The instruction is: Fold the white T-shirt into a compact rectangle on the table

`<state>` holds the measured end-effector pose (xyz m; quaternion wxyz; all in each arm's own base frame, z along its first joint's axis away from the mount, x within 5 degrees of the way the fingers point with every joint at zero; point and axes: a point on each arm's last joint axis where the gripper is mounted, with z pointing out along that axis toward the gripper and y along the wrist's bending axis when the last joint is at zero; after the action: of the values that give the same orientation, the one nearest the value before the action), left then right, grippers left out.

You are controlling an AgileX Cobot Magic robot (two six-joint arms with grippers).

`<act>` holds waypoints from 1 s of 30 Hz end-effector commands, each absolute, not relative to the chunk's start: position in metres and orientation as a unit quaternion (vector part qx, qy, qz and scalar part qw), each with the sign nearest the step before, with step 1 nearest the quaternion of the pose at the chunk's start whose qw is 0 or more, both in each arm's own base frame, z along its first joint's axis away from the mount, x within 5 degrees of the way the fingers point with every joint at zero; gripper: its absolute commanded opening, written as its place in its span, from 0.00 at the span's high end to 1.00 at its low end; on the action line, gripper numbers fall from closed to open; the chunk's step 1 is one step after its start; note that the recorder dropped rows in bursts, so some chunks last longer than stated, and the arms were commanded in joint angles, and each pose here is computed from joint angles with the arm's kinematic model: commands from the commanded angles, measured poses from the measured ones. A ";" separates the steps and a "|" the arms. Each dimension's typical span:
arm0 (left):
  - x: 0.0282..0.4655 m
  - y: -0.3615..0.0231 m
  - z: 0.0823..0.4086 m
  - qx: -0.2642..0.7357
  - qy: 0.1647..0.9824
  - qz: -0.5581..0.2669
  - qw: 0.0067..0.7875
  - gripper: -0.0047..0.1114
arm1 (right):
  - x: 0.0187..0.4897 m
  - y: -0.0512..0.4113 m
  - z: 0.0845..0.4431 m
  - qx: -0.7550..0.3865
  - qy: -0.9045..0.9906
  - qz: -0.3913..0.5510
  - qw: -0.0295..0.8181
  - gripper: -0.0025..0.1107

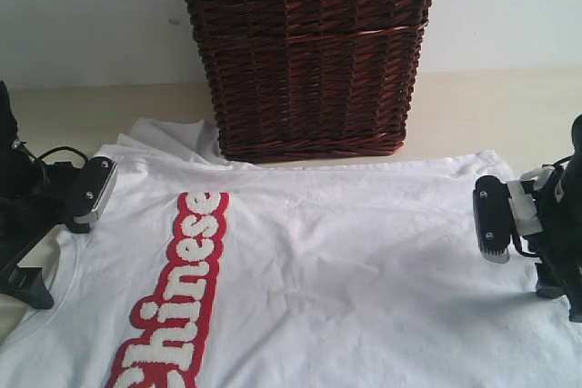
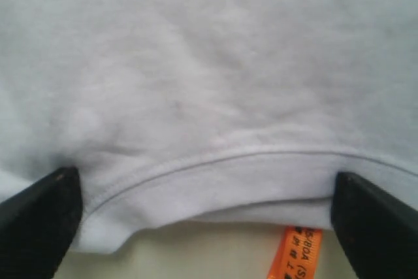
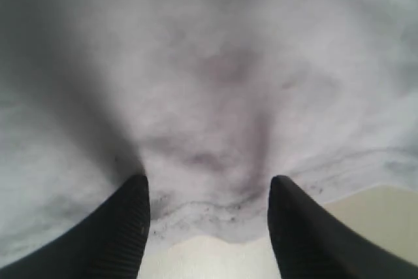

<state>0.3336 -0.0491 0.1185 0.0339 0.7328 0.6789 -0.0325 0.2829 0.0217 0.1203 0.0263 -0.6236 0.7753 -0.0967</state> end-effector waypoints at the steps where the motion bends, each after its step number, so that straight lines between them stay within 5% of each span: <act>1: 0.334 -0.049 0.117 0.730 0.681 -0.039 0.034 0.06 | 0.279 0.016 0.121 -0.642 0.761 -0.094 0.008 0.51; 19: 0.325 -0.042 0.109 0.757 0.651 -0.050 0.021 0.06 | 0.282 0.016 0.085 -0.660 0.748 -0.070 -0.024 0.52; 21: 0.322 -0.042 0.109 0.756 0.652 -0.059 0.009 0.06 | 0.282 0.015 0.085 -0.664 0.744 -0.072 -0.026 0.58; 27: 0.320 -0.042 0.110 0.753 0.654 -0.067 0.002 0.06 | 0.283 0.016 0.085 -0.670 0.738 -0.078 -0.022 0.97; 30: 0.320 -0.042 0.110 0.750 0.658 -0.067 0.001 0.06 | 0.285 0.016 0.085 -0.673 0.735 -0.084 -0.012 0.98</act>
<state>0.3289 -0.0436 0.1150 0.0290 0.7533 0.6556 -0.0429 0.2863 0.0163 0.1053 -0.0146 -0.6638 0.7423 -0.0909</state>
